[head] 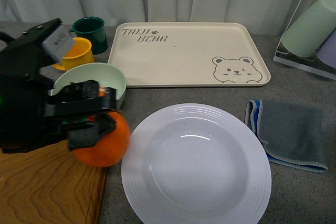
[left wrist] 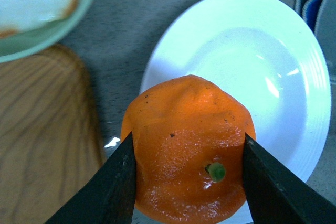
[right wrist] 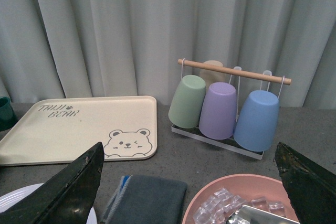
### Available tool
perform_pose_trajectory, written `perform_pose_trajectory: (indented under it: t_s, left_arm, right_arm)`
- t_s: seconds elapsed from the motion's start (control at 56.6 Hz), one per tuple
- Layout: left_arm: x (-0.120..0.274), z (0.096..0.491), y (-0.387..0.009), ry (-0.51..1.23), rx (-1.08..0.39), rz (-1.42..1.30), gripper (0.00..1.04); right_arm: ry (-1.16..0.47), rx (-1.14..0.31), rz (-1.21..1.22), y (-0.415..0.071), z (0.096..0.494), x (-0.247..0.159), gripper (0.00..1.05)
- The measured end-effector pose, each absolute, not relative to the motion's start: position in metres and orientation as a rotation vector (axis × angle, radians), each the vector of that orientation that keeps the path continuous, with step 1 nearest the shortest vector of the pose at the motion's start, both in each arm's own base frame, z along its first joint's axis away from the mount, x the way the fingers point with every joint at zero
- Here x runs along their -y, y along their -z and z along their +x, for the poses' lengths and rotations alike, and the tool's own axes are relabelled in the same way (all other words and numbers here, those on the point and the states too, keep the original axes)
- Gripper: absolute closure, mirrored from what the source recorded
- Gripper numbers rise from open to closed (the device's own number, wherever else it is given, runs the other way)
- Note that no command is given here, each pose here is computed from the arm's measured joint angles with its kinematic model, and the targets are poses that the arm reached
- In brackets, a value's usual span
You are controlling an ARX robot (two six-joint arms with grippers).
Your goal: Place orange and plate with both arms
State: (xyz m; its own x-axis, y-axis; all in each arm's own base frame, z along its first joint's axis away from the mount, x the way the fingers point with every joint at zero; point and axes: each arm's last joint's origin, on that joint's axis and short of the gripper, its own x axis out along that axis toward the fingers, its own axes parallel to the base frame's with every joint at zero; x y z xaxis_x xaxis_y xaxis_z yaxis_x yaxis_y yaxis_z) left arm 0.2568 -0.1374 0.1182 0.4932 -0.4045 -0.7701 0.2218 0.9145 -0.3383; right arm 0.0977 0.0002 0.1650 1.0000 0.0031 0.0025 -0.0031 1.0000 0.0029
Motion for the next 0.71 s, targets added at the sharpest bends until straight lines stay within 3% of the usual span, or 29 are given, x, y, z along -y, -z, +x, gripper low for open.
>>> perform_pose_trajectory:
  t_s: [0.336,0.707]
  left_arm:
    - [0.203,0.266,-0.096,0.487,-1.021,-0.142,0.57]
    - [0.207,0.273,-0.074,0.448,-1.023,-0.112,0.57]
  right_arm:
    - [-0.003,0.002,0.003,-0.165,0.098,0.000,0.09]
    - [-0.003,0.002,0.003,-0.165,0.098,0.000,0.09]
